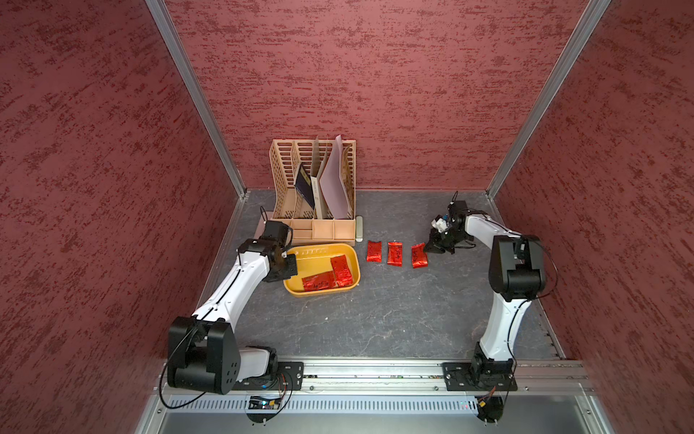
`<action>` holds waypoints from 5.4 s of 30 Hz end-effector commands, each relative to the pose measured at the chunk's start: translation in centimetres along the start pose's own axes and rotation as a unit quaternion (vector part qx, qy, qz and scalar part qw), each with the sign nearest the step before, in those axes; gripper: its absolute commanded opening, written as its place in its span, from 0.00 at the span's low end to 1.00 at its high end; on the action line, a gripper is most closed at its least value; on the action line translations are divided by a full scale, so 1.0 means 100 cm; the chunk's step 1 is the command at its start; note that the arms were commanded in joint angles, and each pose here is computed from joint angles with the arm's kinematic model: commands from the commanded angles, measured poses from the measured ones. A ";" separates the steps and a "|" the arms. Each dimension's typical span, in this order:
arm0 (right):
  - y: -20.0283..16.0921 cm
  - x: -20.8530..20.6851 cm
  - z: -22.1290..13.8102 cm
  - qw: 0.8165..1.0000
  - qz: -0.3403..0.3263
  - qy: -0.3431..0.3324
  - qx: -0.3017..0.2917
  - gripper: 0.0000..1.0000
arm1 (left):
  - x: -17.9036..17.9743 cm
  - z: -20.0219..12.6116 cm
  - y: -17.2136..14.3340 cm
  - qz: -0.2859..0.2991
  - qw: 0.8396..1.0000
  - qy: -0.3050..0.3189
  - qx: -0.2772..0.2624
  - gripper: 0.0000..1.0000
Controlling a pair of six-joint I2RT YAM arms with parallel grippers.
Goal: Take the tea bags out of the storage box
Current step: Place the tea bag at the center of the board, then pick up the tea bag from the storage box.
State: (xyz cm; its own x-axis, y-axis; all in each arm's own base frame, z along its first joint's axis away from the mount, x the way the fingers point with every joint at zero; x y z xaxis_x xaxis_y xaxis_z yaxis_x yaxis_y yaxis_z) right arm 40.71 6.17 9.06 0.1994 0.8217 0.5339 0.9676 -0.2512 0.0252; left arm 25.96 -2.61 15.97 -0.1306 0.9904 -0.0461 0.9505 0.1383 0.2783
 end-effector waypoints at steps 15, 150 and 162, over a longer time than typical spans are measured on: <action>0.006 -0.003 -0.002 1.000 -0.002 -0.029 -0.004 0.19 | -0.002 -0.003 0.004 -0.003 1.000 -0.013 -0.019 0.00; -0.189 0.307 0.113 0.934 -0.353 0.004 0.053 0.45 | -0.005 -0.005 0.004 0.002 1.000 -0.018 -0.021 0.00; -0.185 0.313 0.116 0.931 -0.362 0.016 0.046 0.37 | -0.005 -0.006 0.004 0.002 1.000 -0.016 -0.022 0.00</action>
State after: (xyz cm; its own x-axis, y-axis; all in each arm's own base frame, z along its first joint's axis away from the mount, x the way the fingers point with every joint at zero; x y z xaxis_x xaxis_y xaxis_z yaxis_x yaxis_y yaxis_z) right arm 30.97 41.77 13.55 -0.4859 0.7794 0.3955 0.8726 0.4075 0.2692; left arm 25.84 -2.64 16.09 -0.1276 0.9909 -0.0435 0.9503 0.1347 0.2808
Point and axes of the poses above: each gripper's point midway between its finger pads, its own z axis out along the fingers, its own x axis along the line the jaws close on, y = z × x, the point moved 5 cm from there along -z, back along the fingers, and after that the axes turned 4 degrees about z, right-handed, at the moved point
